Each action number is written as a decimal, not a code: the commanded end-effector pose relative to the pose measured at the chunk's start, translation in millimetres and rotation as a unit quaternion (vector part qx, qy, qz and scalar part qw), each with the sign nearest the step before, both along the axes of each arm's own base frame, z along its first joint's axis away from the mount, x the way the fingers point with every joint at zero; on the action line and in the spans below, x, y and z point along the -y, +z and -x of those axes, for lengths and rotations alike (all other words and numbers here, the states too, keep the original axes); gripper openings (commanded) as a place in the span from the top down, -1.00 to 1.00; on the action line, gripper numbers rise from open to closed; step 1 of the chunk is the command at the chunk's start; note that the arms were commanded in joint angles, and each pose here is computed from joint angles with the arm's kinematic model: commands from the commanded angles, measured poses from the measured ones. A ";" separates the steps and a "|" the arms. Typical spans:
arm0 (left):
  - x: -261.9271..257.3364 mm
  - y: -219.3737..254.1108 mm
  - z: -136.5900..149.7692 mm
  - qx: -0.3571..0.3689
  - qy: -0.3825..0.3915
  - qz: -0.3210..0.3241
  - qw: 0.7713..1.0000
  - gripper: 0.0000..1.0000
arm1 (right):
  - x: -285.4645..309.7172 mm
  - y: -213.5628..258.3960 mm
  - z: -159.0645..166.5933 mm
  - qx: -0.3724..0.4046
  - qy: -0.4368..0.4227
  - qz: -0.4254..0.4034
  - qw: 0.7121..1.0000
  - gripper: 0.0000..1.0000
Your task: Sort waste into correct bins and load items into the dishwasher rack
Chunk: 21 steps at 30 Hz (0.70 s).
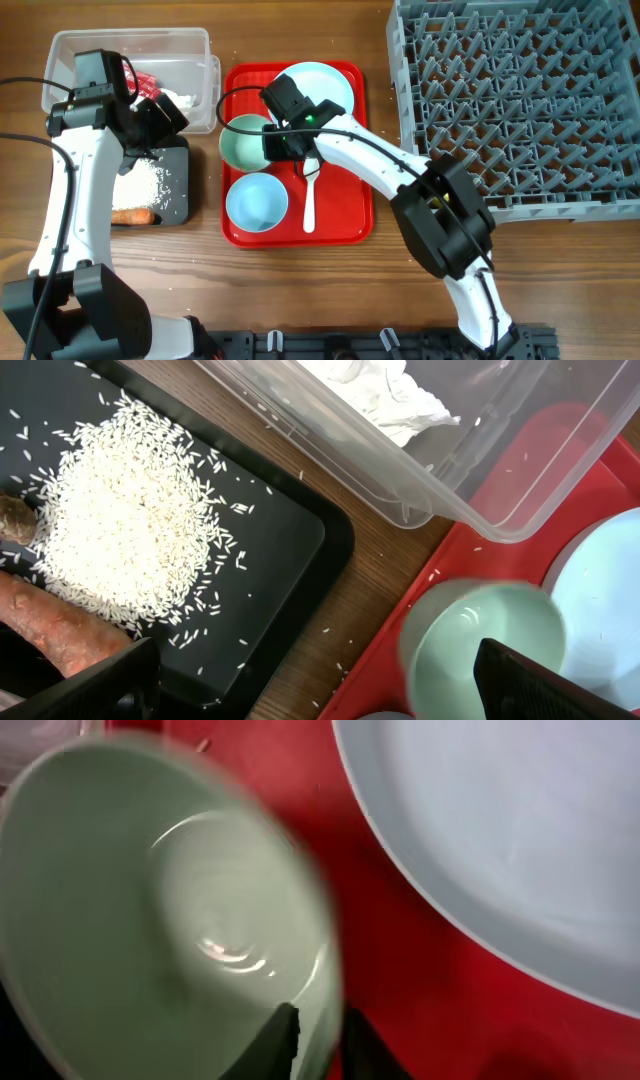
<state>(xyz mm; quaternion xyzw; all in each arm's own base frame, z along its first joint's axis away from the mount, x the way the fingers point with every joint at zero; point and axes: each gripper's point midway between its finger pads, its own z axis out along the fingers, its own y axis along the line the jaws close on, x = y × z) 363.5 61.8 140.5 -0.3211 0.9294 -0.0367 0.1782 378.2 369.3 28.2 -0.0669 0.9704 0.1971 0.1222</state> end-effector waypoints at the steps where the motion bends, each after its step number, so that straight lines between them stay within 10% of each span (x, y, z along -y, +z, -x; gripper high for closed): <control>1: 0.8 2.5 -2.1 0.004 -0.002 0.003 1.000 -1.00 | -1.9 -15.0 2.7 -0.018 -0.001 -0.002 1.000 0.91; 6: 0.8 2.5 -2.1 0.004 -0.002 0.003 1.000 -0.99 | -1.1 23.1 -19.6 0.032 0.000 -0.018 0.999 0.91; 14: 0.8 2.5 -2.1 0.004 -0.002 0.003 1.000 -0.99 | 133.2 220.7 -67.2 0.228 -0.115 0.034 0.966 0.91; 21: 0.8 2.5 -2.1 0.004 -0.002 0.003 1.000 -1.00 | 348.4 298.3 -81.0 0.335 -0.255 0.417 0.806 0.91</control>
